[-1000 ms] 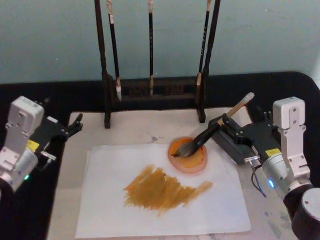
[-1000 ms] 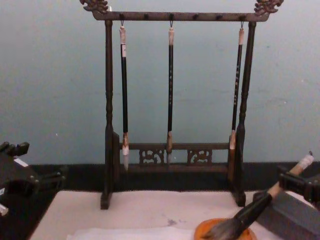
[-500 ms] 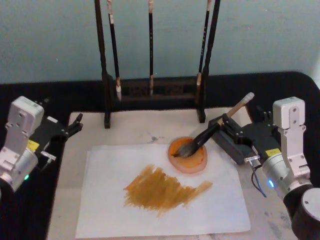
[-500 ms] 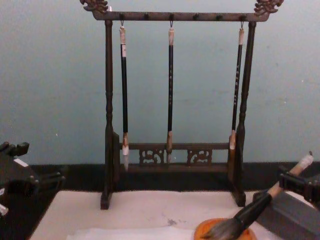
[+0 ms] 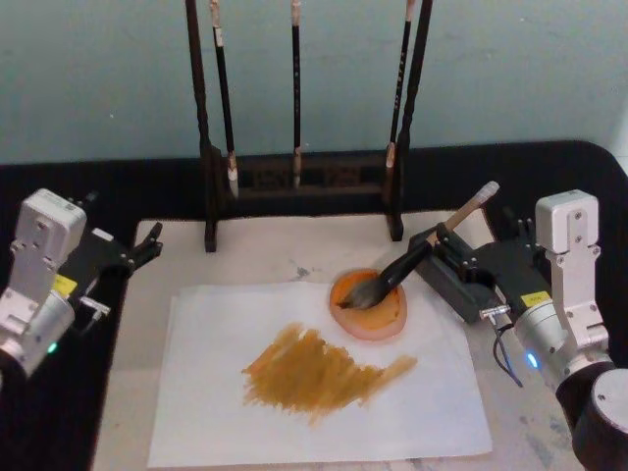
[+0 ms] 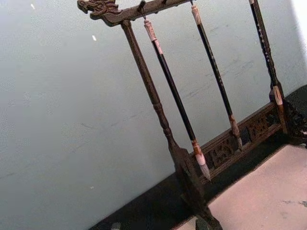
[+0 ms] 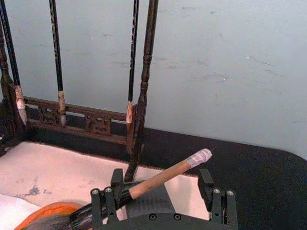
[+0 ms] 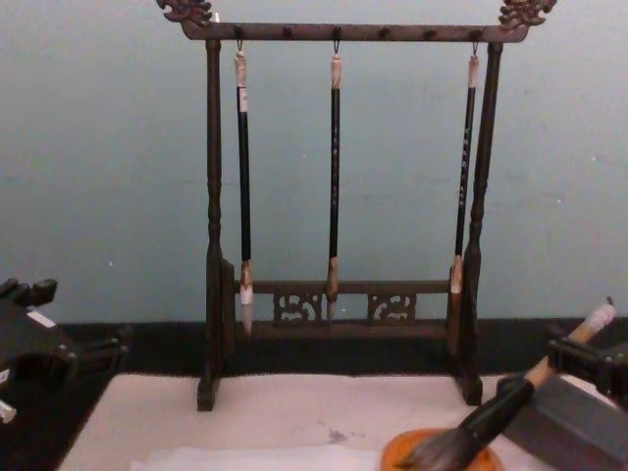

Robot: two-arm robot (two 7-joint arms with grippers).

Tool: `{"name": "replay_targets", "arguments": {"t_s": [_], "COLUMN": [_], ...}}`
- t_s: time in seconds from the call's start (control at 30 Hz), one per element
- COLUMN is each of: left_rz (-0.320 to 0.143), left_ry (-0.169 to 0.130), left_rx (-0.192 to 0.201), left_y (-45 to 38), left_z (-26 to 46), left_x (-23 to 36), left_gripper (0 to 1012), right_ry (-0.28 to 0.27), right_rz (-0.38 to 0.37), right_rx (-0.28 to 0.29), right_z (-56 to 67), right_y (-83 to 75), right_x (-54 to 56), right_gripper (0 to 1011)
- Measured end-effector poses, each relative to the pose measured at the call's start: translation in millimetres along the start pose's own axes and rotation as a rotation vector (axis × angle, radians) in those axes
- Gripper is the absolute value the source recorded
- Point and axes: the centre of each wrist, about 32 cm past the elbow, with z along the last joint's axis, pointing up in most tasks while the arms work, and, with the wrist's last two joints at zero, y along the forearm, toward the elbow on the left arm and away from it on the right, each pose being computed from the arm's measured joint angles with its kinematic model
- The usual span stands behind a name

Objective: Pick up the brush from the inkstone, write on the paper, then place the brush back to its original position.

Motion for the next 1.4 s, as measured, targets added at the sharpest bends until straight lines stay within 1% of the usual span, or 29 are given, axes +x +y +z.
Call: {"name": "replay_targets", "arguments": {"t_s": [1.4], "left_rz": [0.000], "left_ry": [0.000], "left_rx": [0.000], "left_y": [0.0], "left_z": [0.0], "left_x": [0.0], "left_gripper": [1010], "right_ry": [0.000], "right_rz": [0.000], "right_rx": [0.000], "right_z": [0.0], "right_y": [0.0], "right_x": [0.0], "right_gripper": [1000]}}
